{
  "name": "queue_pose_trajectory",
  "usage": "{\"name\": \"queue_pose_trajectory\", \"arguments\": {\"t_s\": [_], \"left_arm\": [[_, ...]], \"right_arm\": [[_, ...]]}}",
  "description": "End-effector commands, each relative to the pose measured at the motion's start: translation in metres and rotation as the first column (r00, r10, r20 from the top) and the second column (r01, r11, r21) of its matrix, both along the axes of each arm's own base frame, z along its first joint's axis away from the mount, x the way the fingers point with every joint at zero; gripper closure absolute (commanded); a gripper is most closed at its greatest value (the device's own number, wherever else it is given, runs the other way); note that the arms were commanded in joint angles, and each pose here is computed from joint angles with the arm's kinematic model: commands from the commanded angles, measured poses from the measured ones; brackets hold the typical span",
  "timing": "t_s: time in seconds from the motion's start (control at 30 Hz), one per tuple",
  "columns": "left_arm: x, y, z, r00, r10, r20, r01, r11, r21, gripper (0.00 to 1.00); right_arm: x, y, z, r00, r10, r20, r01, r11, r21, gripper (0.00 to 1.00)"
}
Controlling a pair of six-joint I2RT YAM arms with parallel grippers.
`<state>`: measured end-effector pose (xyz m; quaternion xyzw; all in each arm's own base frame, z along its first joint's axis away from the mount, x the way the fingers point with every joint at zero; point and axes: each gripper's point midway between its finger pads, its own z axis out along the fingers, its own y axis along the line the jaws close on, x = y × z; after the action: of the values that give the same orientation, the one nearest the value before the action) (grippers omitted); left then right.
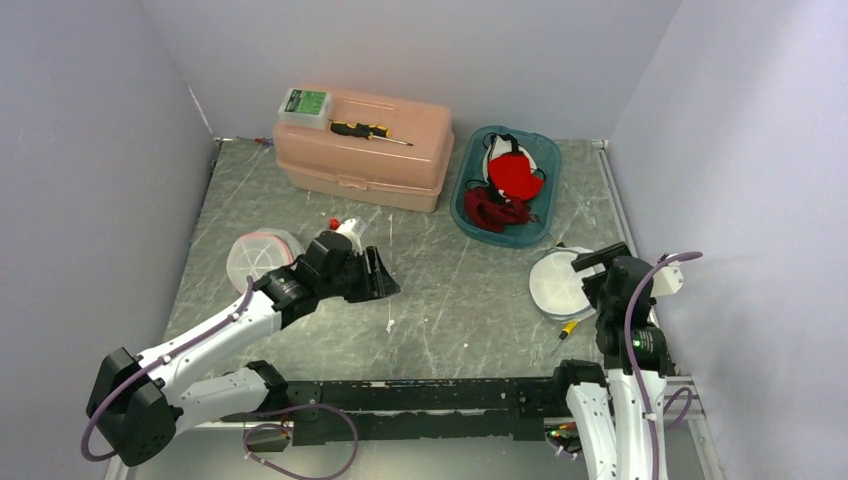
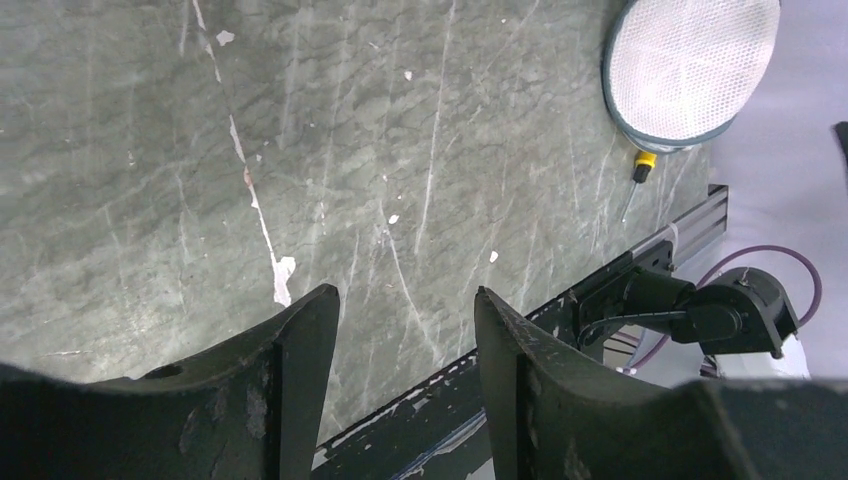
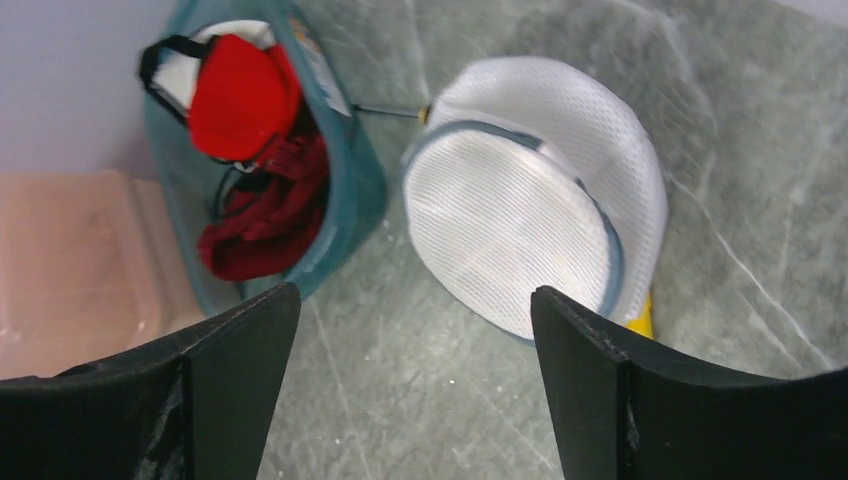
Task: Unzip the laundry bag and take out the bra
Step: Place the laundry bag at the center of the board.
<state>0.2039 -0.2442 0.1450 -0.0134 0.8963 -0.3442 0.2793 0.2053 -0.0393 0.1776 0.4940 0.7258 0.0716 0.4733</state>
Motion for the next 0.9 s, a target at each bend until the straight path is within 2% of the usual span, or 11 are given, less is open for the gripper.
{"name": "queue_pose_trajectory", "arguments": {"t_s": [0.0, 0.07, 0.17, 0.23, 0.3, 0.5, 0.73, 0.87], "left_arm": [[0.006, 0.007, 0.017, 0.998, 0.022, 0.053, -0.023, 0.999, 0.024, 0.42], [0.007, 0.009, 0.018, 0.998, 0.027, 0.062, -0.029, 0.999, 0.030, 0.43], [0.005, 0.010, 0.015, 0.998, 0.025, 0.057, -0.027, 0.999, 0.030, 0.43], [0.003, 0.010, 0.014, 0.999, 0.024, 0.048, -0.025, 0.999, 0.030, 0.43], [0.002, 0.012, 0.012, 0.999, 0.027, 0.044, -0.028, 0.999, 0.036, 0.44], [0.003, 0.018, 0.018, 0.996, 0.038, 0.081, -0.041, 0.998, 0.042, 0.43], [0.000, 0.024, 0.015, 0.995, 0.039, 0.088, -0.044, 0.997, 0.062, 0.43], [-0.002, 0.030, 0.014, 0.994, 0.048, 0.095, -0.055, 0.996, 0.074, 0.43]], "right_arm": [[0.008, 0.010, 0.029, 0.991, 0.124, 0.053, -0.120, 0.991, -0.062, 0.15], [0.020, 0.016, 0.027, 0.980, 0.176, 0.090, -0.169, 0.983, -0.076, 0.26], [0.041, 0.010, 0.016, 0.977, 0.160, 0.139, -0.148, 0.984, -0.096, 0.54], [0.053, 0.008, 0.003, 0.982, 0.145, 0.124, -0.136, 0.987, -0.085, 0.65], [0.066, 0.006, -0.012, 0.987, 0.133, 0.086, -0.128, 0.990, -0.059, 0.71], [0.071, -0.020, -0.060, 0.999, 0.030, -0.030, -0.031, 0.999, -0.045, 0.72], [0.051, -0.044, -0.129, 0.982, -0.070, -0.173, 0.077, 0.996, 0.035, 0.71], [0.045, -0.051, -0.141, 0.976, -0.086, -0.201, 0.095, 0.995, 0.035, 0.68]]}}
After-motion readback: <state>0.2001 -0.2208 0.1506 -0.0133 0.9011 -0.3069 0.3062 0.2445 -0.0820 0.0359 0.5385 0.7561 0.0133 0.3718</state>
